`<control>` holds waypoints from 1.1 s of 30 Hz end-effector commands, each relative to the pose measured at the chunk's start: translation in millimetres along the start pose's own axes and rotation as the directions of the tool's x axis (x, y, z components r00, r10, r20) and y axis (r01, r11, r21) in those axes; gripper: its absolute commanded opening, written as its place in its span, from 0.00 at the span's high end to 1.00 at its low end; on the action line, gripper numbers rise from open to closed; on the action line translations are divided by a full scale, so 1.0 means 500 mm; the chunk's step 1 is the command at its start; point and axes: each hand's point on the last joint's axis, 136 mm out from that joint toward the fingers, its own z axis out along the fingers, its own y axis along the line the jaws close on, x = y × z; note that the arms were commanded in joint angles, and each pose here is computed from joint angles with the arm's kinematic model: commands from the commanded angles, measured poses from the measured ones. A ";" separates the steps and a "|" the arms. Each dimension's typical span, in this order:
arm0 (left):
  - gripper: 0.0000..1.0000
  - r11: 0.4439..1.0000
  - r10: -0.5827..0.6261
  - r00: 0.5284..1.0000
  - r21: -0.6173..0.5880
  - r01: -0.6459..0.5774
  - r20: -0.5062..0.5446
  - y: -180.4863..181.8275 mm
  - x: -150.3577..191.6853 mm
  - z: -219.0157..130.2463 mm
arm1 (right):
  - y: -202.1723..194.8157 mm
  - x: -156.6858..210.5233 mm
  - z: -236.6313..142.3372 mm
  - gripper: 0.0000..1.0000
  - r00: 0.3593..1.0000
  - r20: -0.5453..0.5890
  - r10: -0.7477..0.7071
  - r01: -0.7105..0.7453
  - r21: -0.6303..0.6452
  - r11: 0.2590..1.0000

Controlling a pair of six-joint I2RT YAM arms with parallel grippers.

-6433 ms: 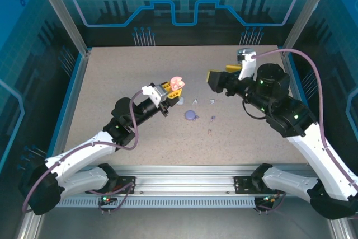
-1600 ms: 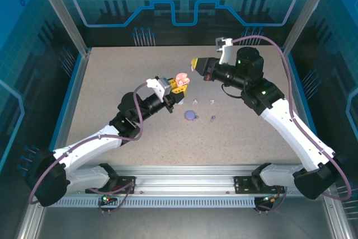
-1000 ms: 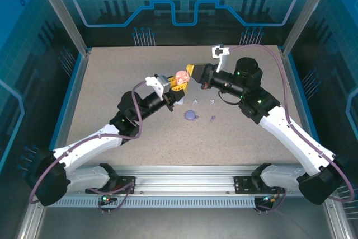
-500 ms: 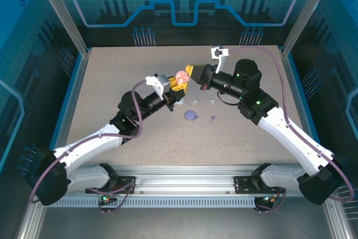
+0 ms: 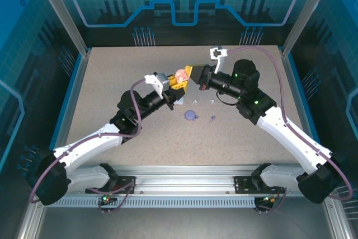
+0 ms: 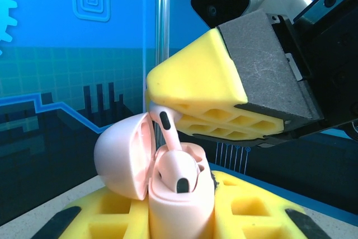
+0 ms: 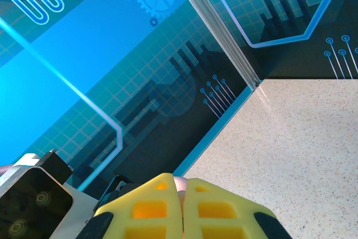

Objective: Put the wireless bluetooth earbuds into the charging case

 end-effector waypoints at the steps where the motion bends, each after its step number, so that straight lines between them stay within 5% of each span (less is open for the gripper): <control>1: 1.00 1.000 0.006 0.998 0.005 -0.007 0.068 -0.004 -0.049 0.008 | 0.005 0.023 0.010 0.95 1.000 -0.030 -0.007 0.006 -0.023 1.000; 17: 1.00 1.000 0.010 0.997 -0.009 -0.009 0.071 0.001 -0.056 0.013 | 0.030 0.074 -0.016 0.96 0.986 -0.116 -0.116 0.109 -0.065 0.992; 33: 1.00 1.000 0.013 0.996 -0.007 -0.013 0.084 -0.001 -0.066 0.009 | -0.057 0.104 -0.019 0.96 0.985 -0.149 -0.082 0.101 0.128 0.987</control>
